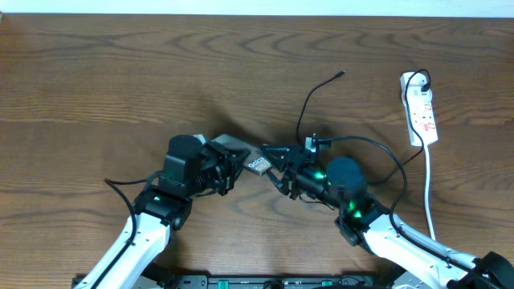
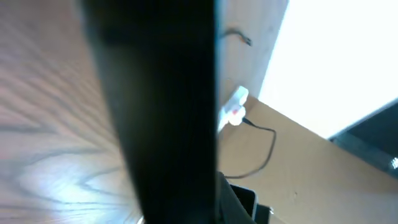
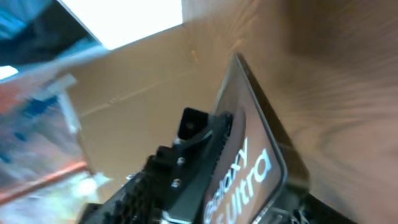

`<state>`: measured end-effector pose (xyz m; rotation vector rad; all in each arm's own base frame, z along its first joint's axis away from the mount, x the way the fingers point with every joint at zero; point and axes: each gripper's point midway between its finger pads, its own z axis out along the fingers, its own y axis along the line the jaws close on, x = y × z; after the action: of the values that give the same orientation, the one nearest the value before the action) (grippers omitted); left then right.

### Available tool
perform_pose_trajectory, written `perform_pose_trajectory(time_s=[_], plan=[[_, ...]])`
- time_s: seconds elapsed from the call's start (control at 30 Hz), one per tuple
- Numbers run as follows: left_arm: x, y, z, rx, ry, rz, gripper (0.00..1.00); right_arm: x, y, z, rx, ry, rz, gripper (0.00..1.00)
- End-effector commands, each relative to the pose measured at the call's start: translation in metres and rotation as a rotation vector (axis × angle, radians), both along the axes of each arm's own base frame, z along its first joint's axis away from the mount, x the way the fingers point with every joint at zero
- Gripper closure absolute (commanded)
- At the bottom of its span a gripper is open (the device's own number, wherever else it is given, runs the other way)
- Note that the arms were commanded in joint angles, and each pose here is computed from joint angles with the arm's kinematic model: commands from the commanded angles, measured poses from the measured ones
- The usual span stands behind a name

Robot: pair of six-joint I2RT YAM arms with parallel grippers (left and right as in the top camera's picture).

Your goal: Plug charger to phone and switch on socket

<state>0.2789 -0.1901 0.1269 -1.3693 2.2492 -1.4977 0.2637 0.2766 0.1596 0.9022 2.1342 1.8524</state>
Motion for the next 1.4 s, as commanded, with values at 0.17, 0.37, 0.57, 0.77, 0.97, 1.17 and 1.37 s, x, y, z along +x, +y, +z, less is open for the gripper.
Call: perform_pose_trajectory(time_s=[0.17,0.37,0.57,0.77,0.97,1.17,1.37], plan=[[-0.017,0.008,-0.025,0.091,0.074,-0.033,0.92,0.058,-0.061,0.003,-0.400,-0.470,-0.154,0.36],[-0.017,0.008,-0.026,0.098,0.065,-0.040,0.92,0.079,-0.102,-0.009,-0.585,-0.495,-0.192,0.24],[-0.015,0.010,-0.026,0.109,0.061,-0.026,0.92,0.102,-0.139,-0.003,-0.851,-0.368,-0.186,0.22],[-0.013,0.013,-0.028,0.126,0.054,-0.011,0.92,0.118,-0.200,0.040,-1.205,-0.218,-0.340,0.13],[-0.012,0.014,-0.028,0.133,0.048,-0.009,0.92,0.144,-0.200,0.066,-1.288,-0.184,-0.319,0.19],[-0.013,0.014,-0.028,0.132,0.051,-0.013,0.92,0.196,-0.185,0.031,-1.345,-0.095,-0.242,0.28],[-0.015,0.014,-0.030,0.134,0.058,-0.018,0.91,0.240,-0.175,-0.032,-1.372,0.013,-0.217,0.36]])
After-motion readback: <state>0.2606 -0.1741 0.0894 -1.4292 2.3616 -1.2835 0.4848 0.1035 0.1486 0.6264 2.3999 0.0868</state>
